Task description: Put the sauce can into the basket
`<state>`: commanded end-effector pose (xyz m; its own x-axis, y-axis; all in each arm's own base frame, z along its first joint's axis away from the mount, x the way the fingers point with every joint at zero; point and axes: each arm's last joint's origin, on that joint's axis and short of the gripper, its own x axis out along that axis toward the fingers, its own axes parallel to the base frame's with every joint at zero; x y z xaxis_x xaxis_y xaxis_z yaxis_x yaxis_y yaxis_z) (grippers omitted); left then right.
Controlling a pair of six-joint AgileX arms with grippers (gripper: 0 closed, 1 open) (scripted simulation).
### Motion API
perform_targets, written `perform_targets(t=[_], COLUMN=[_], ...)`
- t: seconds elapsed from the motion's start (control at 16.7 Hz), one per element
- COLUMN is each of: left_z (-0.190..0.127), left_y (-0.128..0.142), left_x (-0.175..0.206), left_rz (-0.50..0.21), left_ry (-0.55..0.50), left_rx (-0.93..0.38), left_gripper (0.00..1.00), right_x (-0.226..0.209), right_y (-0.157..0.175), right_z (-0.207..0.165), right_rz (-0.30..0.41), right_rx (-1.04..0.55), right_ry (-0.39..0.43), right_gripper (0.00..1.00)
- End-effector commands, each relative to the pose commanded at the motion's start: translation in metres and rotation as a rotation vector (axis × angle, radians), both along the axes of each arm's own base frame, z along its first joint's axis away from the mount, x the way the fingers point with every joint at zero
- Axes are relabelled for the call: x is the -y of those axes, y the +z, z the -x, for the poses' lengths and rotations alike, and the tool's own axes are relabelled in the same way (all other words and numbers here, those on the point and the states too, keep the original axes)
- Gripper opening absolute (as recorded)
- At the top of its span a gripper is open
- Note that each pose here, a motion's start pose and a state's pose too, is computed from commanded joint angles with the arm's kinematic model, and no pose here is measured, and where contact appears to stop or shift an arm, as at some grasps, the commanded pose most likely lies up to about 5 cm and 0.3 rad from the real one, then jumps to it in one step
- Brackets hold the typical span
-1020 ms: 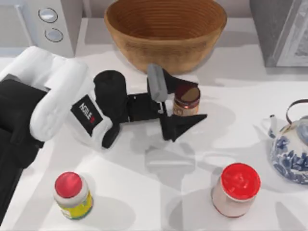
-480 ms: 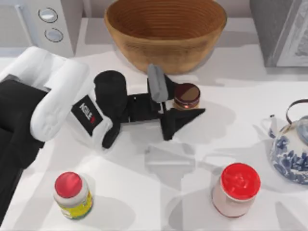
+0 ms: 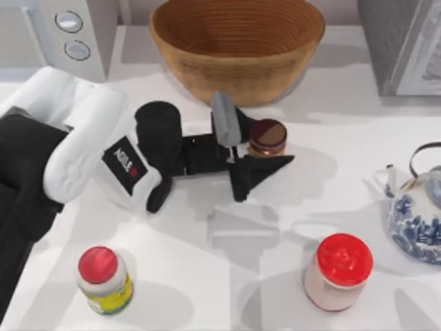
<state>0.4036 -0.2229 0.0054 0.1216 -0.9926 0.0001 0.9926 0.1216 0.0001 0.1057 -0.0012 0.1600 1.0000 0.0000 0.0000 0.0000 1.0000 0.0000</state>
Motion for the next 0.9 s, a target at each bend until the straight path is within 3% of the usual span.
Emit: perform_targets(t=[0.24,0.48,0.9], left_z=[0.000,0.013,0.081], left_y=[0.004,0.031,0.089], left_x=[-0.004,-0.028,-0.086], left_rz=[0.000,0.001,-0.003], left_ry=[0.000,-0.002,0.005], left_rx=[0.002,0.005,-0.011], left_gripper=[0.00,0.00,0.00], right_x=[0.000,0.000,0.000], right_y=[0.000,0.000,0.000], right_z=[0.000,0.000,0.000], right_rz=[0.000,0.000,0.000], right_rx=[0.000,0.000,0.000], right_ry=[0.000,0.000,0.000], right_gripper=[1.00,1.00,1.00])
